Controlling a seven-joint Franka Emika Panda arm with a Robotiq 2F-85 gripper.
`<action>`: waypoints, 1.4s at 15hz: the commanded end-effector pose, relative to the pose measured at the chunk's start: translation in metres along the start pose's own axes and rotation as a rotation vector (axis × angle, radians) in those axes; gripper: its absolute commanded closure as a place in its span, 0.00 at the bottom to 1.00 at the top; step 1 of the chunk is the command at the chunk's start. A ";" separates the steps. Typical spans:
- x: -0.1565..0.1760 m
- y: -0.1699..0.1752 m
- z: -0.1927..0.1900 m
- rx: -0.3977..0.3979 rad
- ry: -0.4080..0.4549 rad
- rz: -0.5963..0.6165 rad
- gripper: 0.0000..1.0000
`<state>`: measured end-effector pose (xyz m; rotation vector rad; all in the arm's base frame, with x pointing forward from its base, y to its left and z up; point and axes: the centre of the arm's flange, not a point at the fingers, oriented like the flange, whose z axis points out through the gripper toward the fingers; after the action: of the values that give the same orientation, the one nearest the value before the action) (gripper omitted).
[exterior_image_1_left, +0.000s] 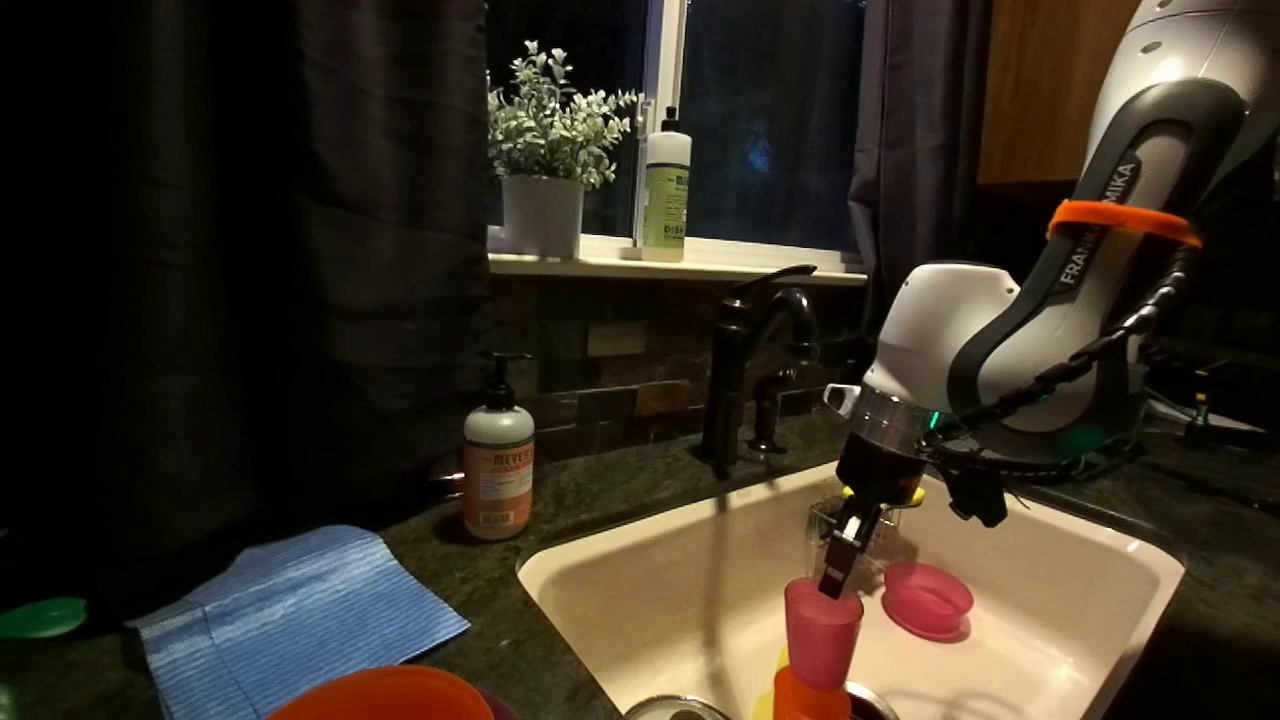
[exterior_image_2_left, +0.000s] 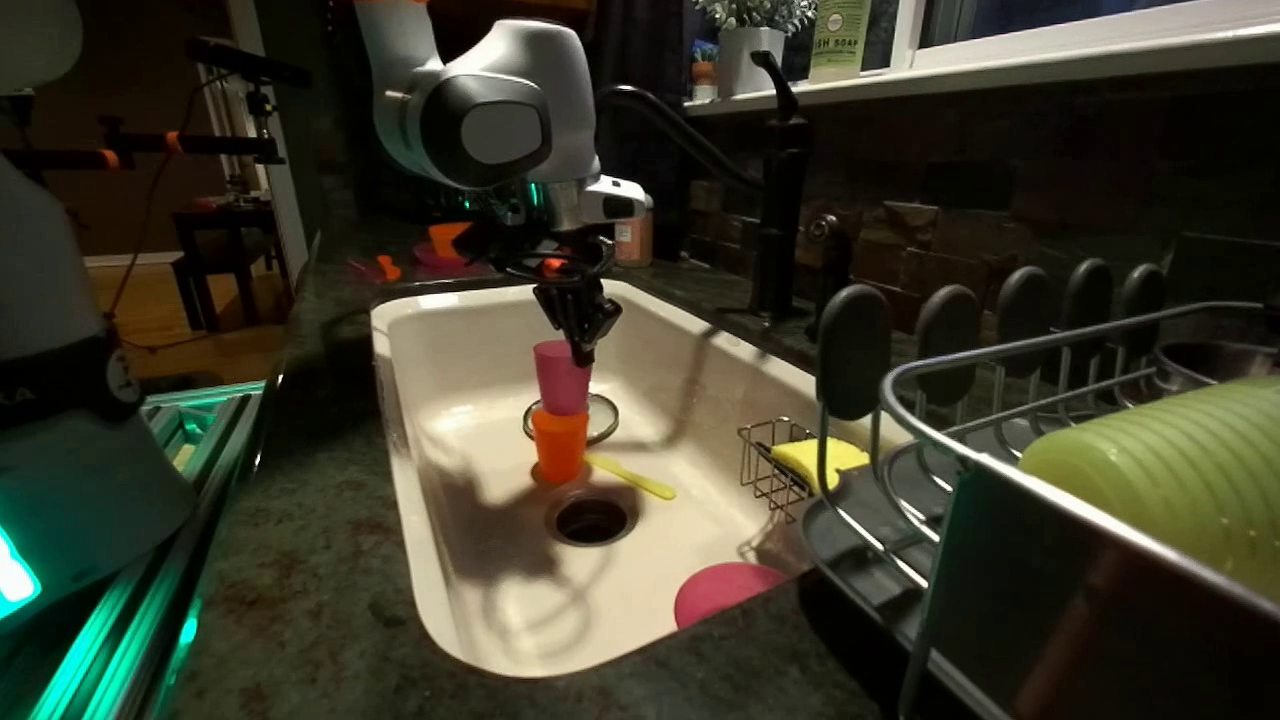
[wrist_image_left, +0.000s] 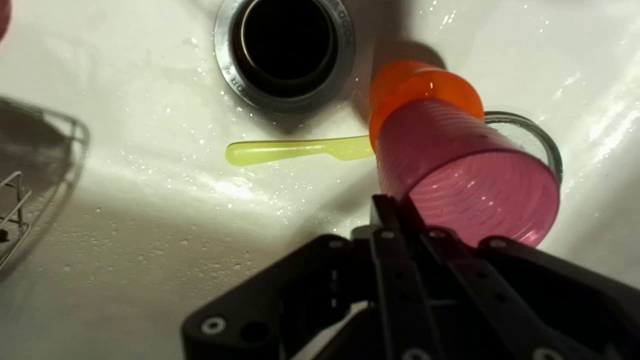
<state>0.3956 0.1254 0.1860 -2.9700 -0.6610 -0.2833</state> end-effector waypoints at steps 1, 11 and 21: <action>-0.008 -0.005 -0.026 -0.011 -0.004 0.016 0.99; -0.001 0.022 -0.137 -0.194 -0.109 0.204 0.99; -0.017 0.060 -0.214 -0.433 -0.230 0.435 0.96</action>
<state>0.3712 0.0377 0.3903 -3.4833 0.0645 -0.0518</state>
